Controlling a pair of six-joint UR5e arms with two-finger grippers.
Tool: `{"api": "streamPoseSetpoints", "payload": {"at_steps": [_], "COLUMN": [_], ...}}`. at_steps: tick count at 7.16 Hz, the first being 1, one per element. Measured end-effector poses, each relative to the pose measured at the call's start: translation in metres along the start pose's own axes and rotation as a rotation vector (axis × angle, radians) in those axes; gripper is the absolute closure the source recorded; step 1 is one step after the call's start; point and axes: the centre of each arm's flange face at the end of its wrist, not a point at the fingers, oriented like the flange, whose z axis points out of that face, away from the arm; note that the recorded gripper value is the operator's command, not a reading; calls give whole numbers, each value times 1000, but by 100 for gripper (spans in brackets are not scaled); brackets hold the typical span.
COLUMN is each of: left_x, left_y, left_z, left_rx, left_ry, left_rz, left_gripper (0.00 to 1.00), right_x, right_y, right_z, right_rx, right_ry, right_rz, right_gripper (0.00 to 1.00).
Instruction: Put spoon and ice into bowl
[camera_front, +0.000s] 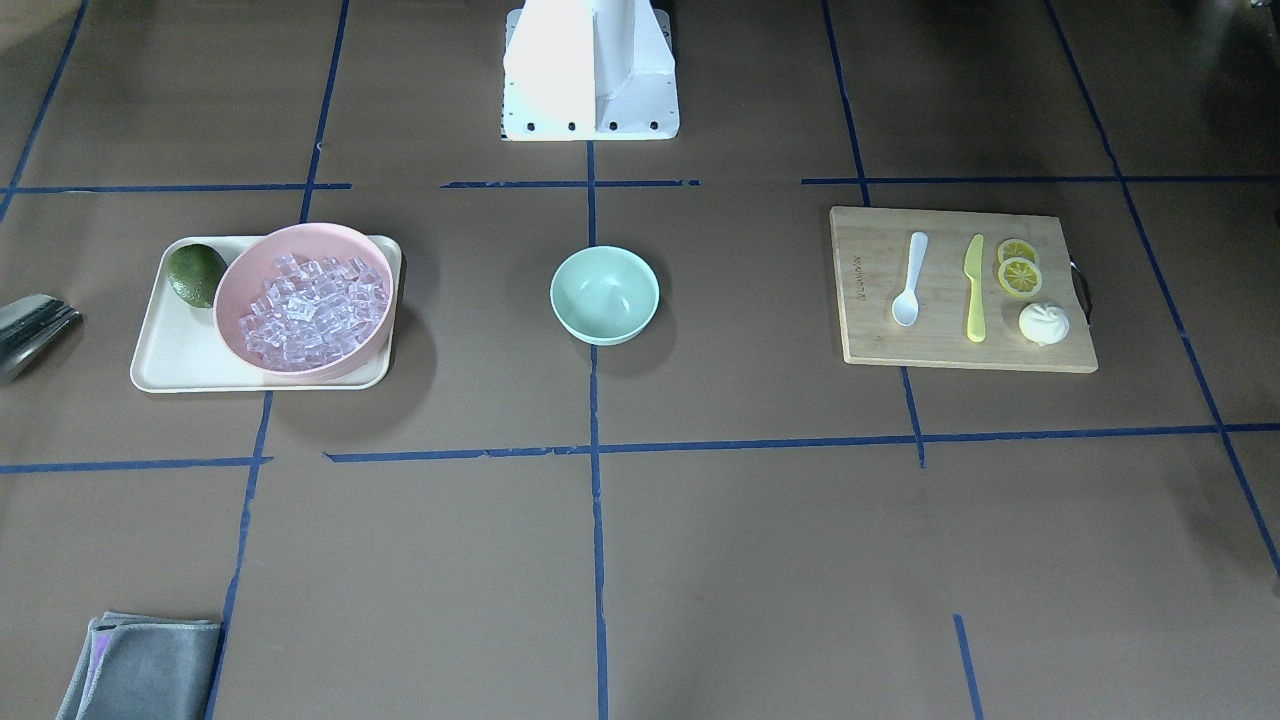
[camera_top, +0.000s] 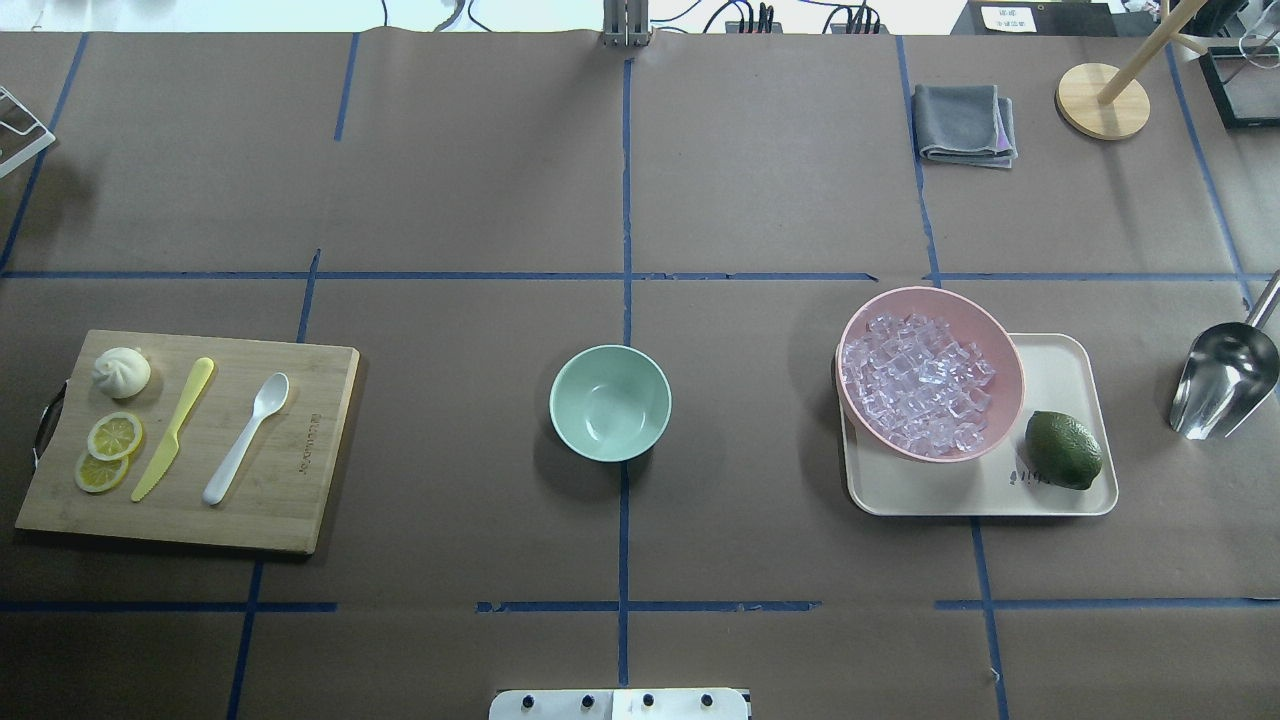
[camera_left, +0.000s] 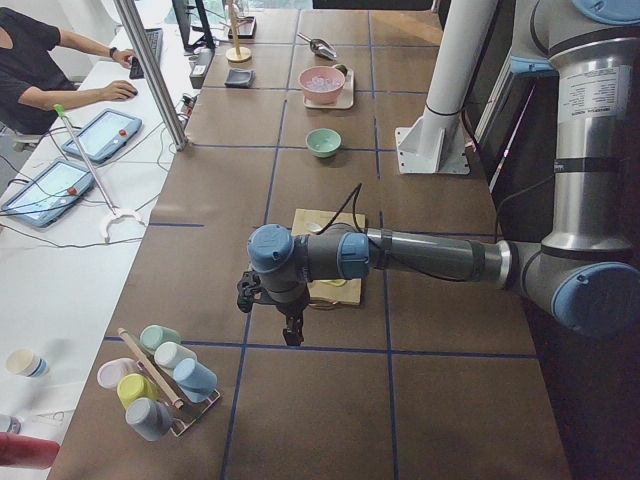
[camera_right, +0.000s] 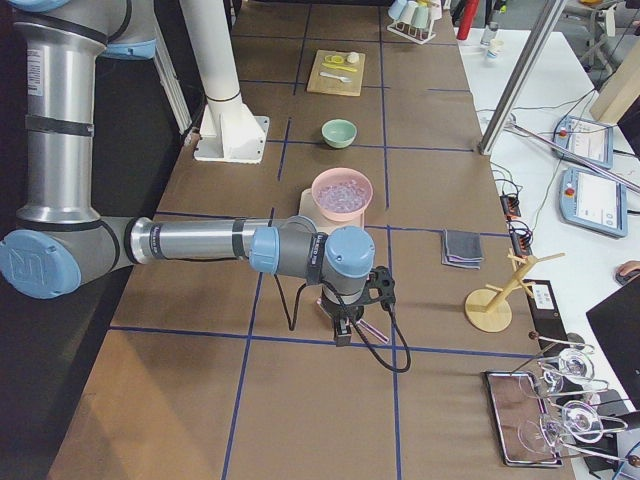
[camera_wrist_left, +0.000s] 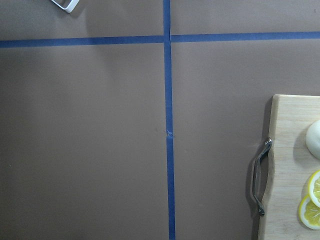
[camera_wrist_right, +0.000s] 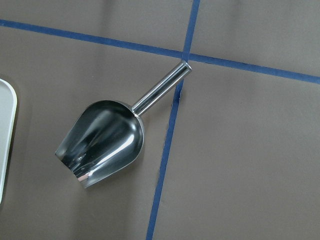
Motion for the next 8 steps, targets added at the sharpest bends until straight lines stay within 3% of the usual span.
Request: {"api": "streamPoseSetpoints", "payload": {"at_steps": [4,7,8], "left_x": [4,5,14], "left_y": [3,16,16], "left_z": [-4,-1,2], "left_rx": [9,18,47], "left_ry": [-3,26,36], "left_rz": [6,13,68], "left_gripper": [0,0,0], "right_x": [-1,-6,-10], "right_y": [0,8,11], "right_z": [-1,2,0], "right_rx": [4,15,22], "right_ry": [0,-56,-65], "right_rz": [4,1,-5], "right_gripper": [0,0,0]}}
